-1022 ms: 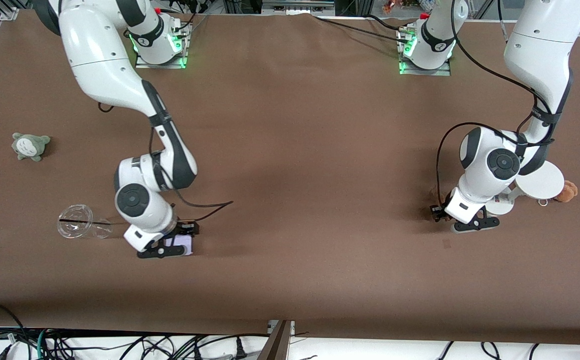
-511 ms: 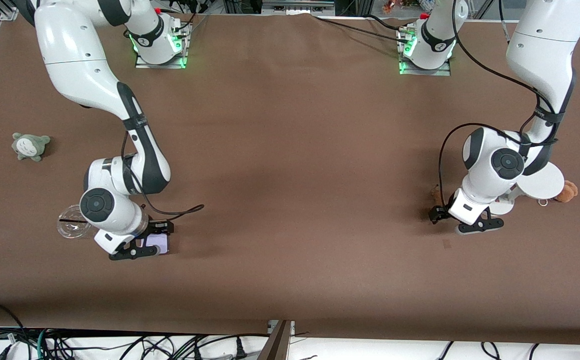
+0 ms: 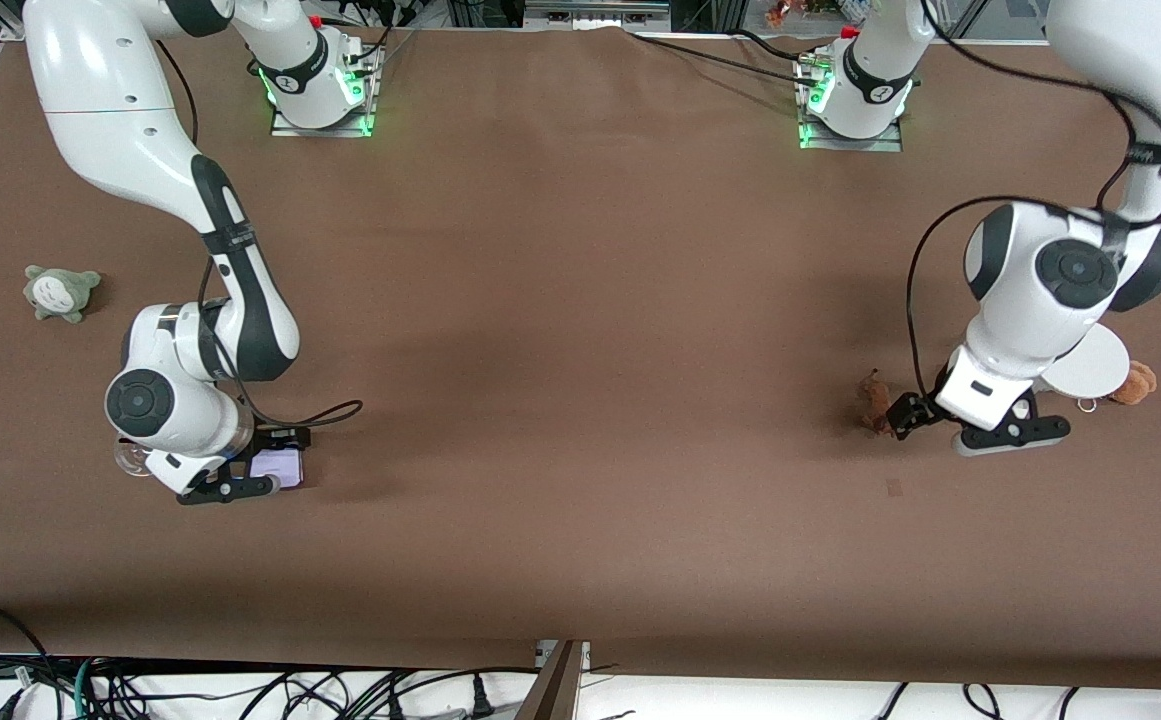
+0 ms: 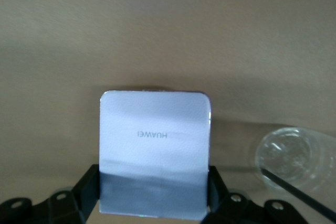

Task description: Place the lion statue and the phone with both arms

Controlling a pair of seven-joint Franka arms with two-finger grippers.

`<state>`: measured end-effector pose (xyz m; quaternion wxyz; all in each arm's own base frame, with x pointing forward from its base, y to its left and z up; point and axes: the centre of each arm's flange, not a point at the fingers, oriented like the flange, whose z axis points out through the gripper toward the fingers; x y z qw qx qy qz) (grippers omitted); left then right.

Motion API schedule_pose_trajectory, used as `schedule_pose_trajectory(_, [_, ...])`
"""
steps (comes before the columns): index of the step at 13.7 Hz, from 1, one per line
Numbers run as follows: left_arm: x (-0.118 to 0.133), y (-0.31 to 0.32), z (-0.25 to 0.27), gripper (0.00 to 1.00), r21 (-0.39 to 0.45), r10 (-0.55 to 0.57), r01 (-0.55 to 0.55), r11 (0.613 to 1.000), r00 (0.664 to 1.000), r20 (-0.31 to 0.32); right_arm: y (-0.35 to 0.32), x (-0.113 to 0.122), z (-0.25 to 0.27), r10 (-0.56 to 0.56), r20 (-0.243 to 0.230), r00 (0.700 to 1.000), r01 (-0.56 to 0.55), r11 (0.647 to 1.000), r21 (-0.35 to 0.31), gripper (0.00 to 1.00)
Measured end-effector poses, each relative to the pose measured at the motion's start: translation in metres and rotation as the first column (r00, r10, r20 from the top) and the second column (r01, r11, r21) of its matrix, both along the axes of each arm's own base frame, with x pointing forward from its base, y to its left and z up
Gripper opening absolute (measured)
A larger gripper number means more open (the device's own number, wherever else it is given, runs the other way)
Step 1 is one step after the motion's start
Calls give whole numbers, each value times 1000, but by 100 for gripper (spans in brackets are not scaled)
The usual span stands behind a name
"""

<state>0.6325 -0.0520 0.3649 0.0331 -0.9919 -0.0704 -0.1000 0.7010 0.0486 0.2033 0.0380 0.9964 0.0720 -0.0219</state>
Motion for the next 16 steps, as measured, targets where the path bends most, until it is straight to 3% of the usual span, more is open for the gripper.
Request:
schedule_pose_trajectory(4, [-29,-12,96,100,67,-18,21,998,999,-52,-1,-5,-7,-7,-17,1000,8,1000,8,84])
schedule_pose_trajectory(7, [-39,-2,165,100,86,-49,58,995,994,-98,-1,-5,-5,-6,-14,1000,6,1000,10,100])
schedule_pose_trajectory(9, [-41,8,211,100,74,-74,82,994,991,-111,2,1,11,0,12,1000,-1,1000,15,100])
schedule_pose_trajectory(12, [-46,29,254,100,72,-71,80,994,990,-119,11,13,73,9,36,999,-10,1000,23,100])
schedule_pose_trajectory(16, [-44,79,255,100,-38,-61,57,998,990,-129,15,10,174,8,8,1000,-8,1000,28,100])
